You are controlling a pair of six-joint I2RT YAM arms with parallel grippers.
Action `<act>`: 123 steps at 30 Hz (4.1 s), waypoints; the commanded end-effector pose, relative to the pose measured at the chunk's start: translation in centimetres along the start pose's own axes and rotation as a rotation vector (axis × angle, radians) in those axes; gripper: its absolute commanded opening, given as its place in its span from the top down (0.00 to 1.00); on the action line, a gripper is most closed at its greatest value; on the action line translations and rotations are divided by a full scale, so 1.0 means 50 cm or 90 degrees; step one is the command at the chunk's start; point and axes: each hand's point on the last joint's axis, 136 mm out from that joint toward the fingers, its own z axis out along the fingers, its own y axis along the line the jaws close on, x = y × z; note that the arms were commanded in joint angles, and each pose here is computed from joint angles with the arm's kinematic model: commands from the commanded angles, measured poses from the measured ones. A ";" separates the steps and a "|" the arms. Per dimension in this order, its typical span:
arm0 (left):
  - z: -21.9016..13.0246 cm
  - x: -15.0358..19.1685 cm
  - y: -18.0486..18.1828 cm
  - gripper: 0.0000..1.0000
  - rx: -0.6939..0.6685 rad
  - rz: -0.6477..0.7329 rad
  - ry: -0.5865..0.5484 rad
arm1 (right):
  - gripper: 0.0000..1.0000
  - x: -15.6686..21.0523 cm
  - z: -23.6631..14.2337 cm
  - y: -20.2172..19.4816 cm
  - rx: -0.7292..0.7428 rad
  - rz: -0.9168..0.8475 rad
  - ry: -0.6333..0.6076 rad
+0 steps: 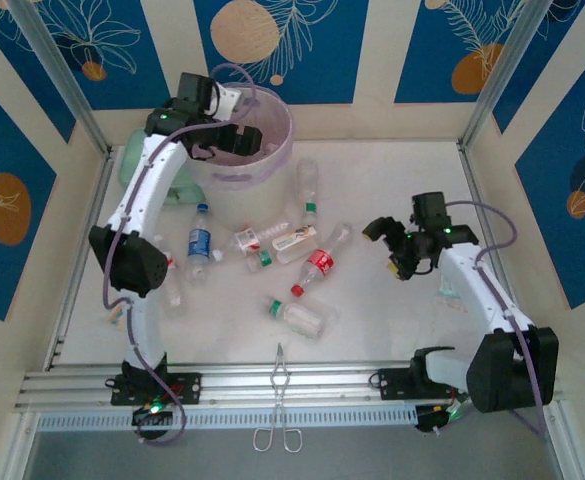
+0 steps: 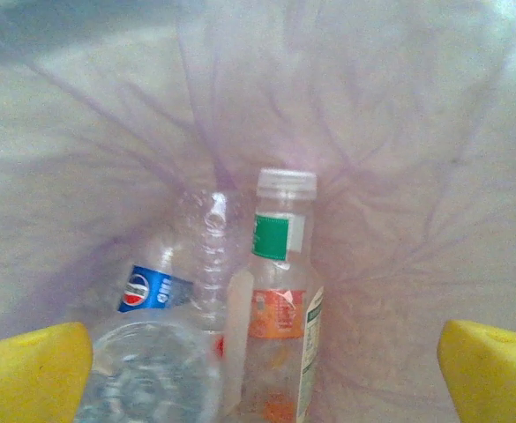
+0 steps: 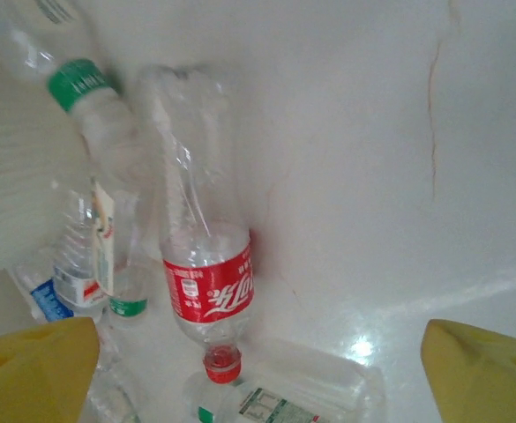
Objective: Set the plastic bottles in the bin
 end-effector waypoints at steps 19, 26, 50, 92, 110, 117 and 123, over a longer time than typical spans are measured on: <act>-0.305 0.195 -0.253 0.00 0.298 -0.037 -0.125 | 0.01 -0.039 0.255 0.110 0.002 0.080 0.064; -0.205 0.316 -0.275 0.00 0.320 -0.123 -0.087 | 0.01 -0.057 0.298 0.108 0.012 0.095 0.058; -0.084 0.371 -0.256 0.00 0.274 -0.177 -0.006 | 0.56 -0.045 0.146 0.029 0.053 0.065 -0.021; -0.027 0.313 -0.534 0.14 0.499 -0.051 0.042 | 0.73 0.112 -0.073 0.355 -0.386 -0.297 0.039; -0.019 0.272 -0.529 0.52 0.472 -0.029 0.025 | 0.01 0.048 -0.117 0.233 -0.269 -0.274 -0.038; -0.066 0.210 -0.480 0.53 0.399 0.016 -0.011 | 0.01 -0.013 -0.140 0.152 -0.250 -0.203 -0.091; -0.146 0.075 -0.391 0.61 0.307 0.035 -0.090 | 0.01 -0.024 -0.115 0.118 -0.227 -0.164 -0.085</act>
